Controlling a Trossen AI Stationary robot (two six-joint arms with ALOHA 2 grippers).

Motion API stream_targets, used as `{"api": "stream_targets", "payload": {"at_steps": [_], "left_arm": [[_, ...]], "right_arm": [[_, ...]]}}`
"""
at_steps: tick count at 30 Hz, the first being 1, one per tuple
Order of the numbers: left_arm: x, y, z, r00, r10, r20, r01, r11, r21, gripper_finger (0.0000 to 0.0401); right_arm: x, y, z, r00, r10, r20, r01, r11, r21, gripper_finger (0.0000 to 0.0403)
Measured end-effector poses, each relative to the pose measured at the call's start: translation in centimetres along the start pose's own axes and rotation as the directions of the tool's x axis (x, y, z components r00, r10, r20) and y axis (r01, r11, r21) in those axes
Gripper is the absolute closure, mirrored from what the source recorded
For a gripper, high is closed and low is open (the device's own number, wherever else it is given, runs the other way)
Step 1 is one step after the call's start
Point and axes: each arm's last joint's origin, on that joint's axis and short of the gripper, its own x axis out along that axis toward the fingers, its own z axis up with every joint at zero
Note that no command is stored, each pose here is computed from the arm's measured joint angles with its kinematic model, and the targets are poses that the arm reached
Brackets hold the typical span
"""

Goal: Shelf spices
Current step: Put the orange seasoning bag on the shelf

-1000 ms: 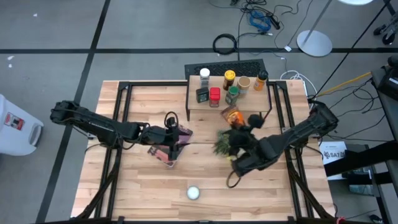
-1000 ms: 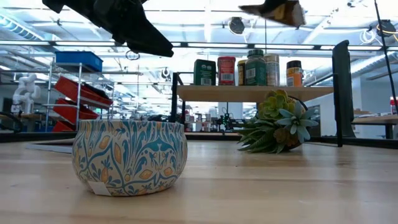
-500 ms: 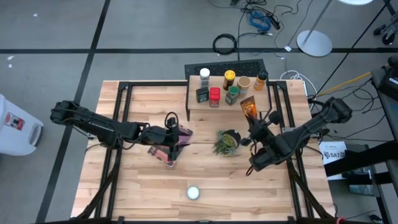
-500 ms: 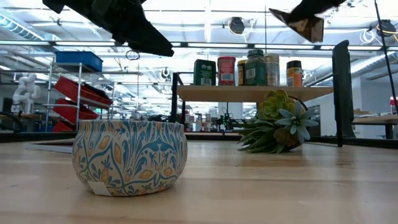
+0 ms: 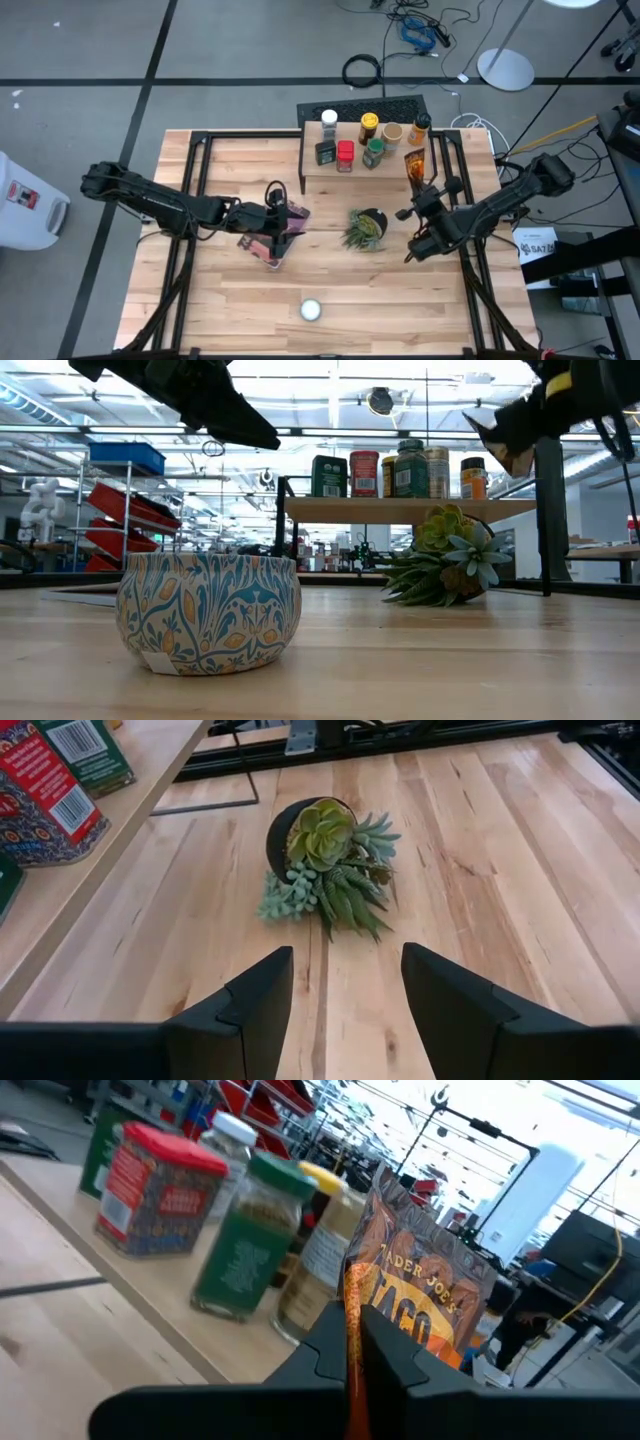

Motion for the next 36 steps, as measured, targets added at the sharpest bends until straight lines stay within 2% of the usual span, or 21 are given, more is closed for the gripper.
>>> {"api": "stream_targets", "payload": {"at_steps": [7,16,19,24,32,36], "left_arm": [[0.0,0.0,0.0,1.0,-0.005,0.001,0.005,1.0,0.009,0.0203],[0.0,0.0,0.0,1.0,-0.007,0.004,0.007,1.0,0.024,0.0203],[0.0,0.0,0.0,1.0,-0.008,0.004,0.008,1.0,0.025,0.0203],[0.0,-0.1,0.0,0.999,-0.034,0.004,0.034,0.999,0.033,0.0203],[0.0,-0.2,0.0,0.998,-0.066,0.003,0.065,0.997,0.05,0.0203],[0.0,-0.3,0.0,0.996,-0.093,0.004,0.093,0.994,0.055,0.0203]], "right_arm": [[0.8,0.1,-2.0,0.999,-0.048,-0.022,0.048,0.999,0.004,0.0402],[1.3,0.4,-2.1,0.997,-0.074,-0.034,0.079,0.979,0.189,0.0402],[0.8,0.9,-1.9,0.999,-0.044,-0.02,0.047,0.969,0.241,0.0402],[0.1,1.5,-1.2,1.0,-0.008,-0.002,0.009,0.974,0.226,0.0402],[-1.1,3.3,0.4,0.999,0.049,0.024,-0.054,0.938,0.341,0.0402],[-2.0,4.7,1.4,0.996,0.086,0.037,-0.094,0.932,0.349,0.0402]]}}
